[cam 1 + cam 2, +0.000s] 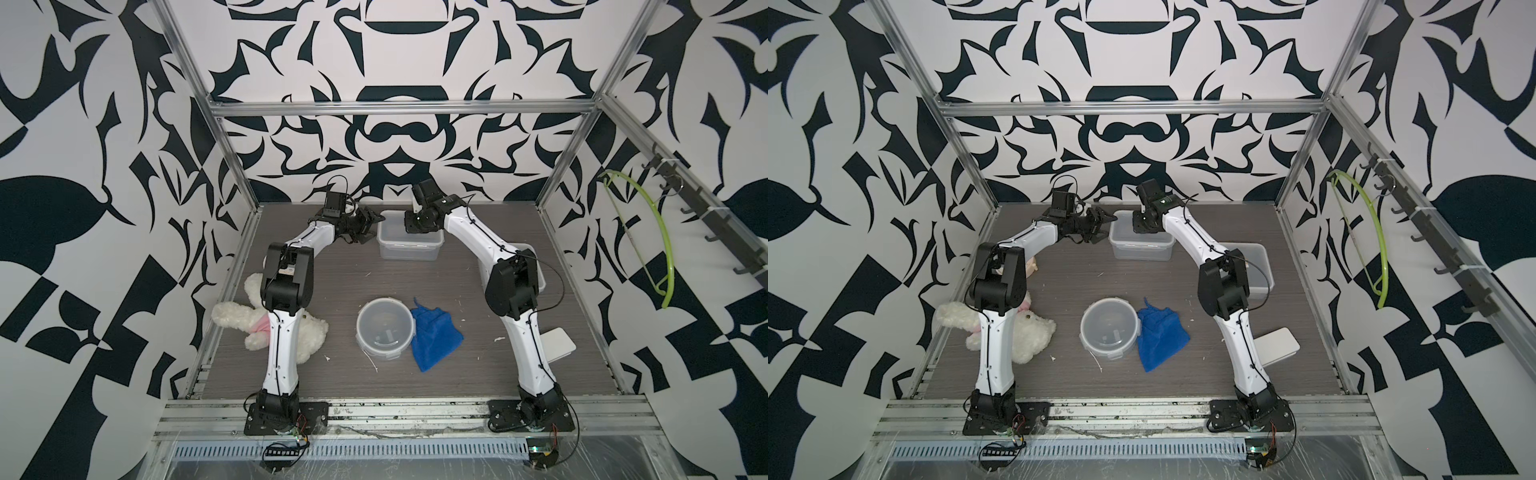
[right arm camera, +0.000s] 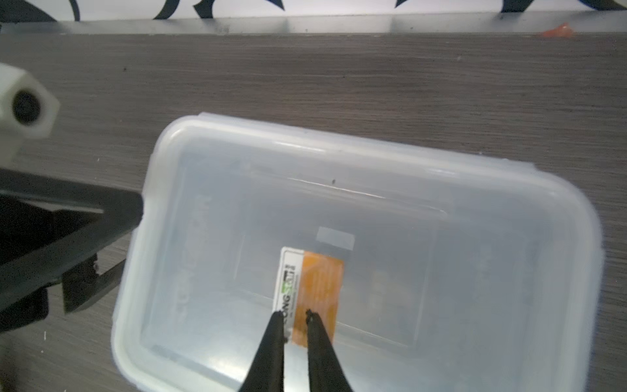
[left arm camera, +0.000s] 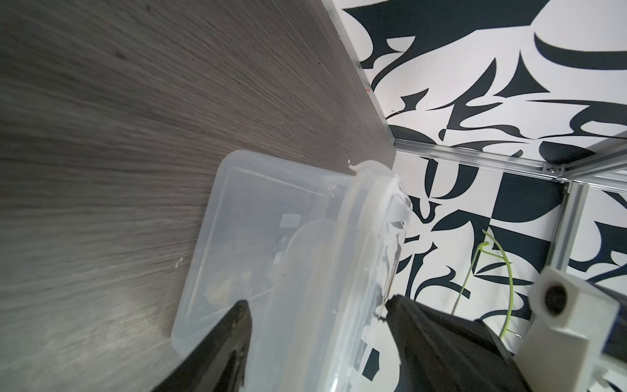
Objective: Wipe the insides of the lunch boxes
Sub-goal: Move the lunch box to the center of the board.
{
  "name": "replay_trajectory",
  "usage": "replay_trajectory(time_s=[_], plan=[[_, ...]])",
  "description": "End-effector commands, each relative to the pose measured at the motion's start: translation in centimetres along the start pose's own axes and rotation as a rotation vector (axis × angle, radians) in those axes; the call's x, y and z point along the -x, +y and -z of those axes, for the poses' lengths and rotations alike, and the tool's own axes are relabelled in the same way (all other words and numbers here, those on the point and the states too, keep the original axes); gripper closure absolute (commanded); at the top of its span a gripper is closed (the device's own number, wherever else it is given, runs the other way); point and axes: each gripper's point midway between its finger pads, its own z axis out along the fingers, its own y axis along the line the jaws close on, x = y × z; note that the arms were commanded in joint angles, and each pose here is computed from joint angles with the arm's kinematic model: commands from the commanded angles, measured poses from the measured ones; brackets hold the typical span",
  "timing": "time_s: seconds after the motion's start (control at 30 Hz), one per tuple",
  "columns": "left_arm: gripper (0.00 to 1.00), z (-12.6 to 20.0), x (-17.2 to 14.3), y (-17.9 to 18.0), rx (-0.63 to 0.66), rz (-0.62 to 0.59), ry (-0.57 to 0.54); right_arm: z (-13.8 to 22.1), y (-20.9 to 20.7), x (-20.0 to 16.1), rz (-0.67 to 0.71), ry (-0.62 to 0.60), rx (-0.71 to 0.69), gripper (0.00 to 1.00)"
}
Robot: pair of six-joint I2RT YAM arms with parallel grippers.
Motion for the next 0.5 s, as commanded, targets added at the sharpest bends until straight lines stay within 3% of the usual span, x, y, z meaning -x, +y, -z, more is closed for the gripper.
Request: replay_trajectory(time_s=[0.0, 0.3, 0.47], plan=[[0.29, 0.3, 0.4, -0.1, -0.039, 0.007, 0.003, 1.7, 0.6, 0.4, -0.026, -0.009, 0.027, 0.84], [0.33, -0.9, -0.2, 0.1, -0.174, 0.036, 0.067, -0.3, -1.8, -2.0, -0.072, 0.052, -0.053, 0.86], [0.31, -1.4, -0.5, 0.8, -0.225, 0.060, 0.082, -2.0, -2.6, -3.7, -0.076, 0.106, -0.079, 0.88]])
